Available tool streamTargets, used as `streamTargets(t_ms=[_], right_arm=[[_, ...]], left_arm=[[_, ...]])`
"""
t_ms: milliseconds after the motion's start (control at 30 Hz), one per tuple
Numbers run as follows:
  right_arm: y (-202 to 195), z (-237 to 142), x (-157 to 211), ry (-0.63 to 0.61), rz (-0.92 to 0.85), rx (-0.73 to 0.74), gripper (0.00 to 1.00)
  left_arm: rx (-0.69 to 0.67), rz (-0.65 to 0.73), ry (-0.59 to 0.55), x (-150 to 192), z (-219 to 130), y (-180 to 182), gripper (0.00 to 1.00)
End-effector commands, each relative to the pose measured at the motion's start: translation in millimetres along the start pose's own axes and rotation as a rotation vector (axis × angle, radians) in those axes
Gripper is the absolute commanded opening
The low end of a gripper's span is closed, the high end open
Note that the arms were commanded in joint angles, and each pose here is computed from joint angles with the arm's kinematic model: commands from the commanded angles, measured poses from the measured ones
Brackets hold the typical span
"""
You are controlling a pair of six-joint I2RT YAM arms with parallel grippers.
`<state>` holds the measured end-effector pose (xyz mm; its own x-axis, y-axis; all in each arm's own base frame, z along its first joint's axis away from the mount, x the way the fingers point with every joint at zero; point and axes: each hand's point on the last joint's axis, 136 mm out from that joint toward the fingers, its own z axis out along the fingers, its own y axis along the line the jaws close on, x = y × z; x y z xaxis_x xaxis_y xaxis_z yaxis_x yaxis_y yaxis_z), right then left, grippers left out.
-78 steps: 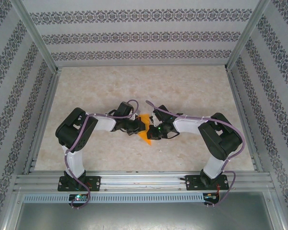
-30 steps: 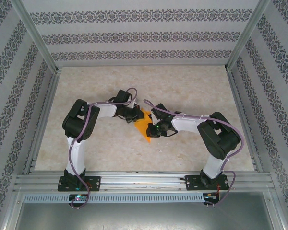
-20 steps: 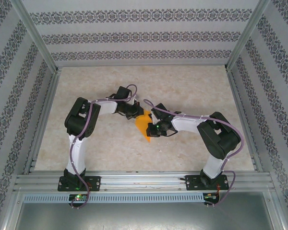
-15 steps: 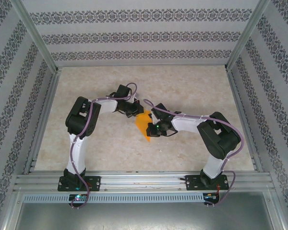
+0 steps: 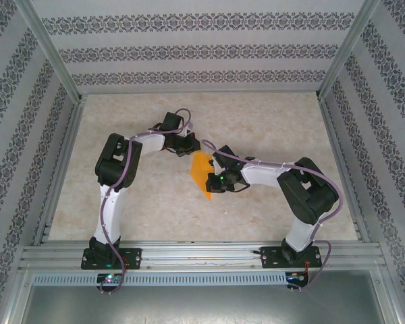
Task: Fold a paper plane with a square sheet of paper (fold left side to right side)
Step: Fourth fold the wing at the center of the table.
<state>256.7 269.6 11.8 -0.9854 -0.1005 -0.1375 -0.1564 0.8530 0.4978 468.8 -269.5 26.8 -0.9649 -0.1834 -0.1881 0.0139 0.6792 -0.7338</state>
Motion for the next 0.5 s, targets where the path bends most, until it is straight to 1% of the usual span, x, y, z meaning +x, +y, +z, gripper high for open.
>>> streamTargets(t_ms=[0, 100, 200, 333, 467], right_arm=[[-64.6, 8.9, 63.9, 0.209, 0.092, 0.247, 0.0], [-63.6, 8.3, 59.8, 0.2, 0.089, 0.244, 0.0], [-63.7, 7.8, 58.0, 0.195, 0.09, 0.244, 0.0], [-66.4, 7.6, 57.5, 0.191, 0.095, 0.246, 0.0], [-68.4, 6.7, 57.3, 0.191, 0.098, 0.246, 0.0]], left_arm=[[-0.053, 0.055, -0.087, -29.0, -20.4, 7.6, 0.03], [-0.042, 0.106, -0.115, -32.7, -41.4, -13.0, 0.03], [-0.01, 0.125, -0.126, -23.5, -58.4, -28.1, 0.03], [0.058, 0.143, -0.098, 11.3, -67.5, -47.5, 0.03], [0.141, 0.142, -0.022, 52.6, -56.6, -63.0, 0.03]])
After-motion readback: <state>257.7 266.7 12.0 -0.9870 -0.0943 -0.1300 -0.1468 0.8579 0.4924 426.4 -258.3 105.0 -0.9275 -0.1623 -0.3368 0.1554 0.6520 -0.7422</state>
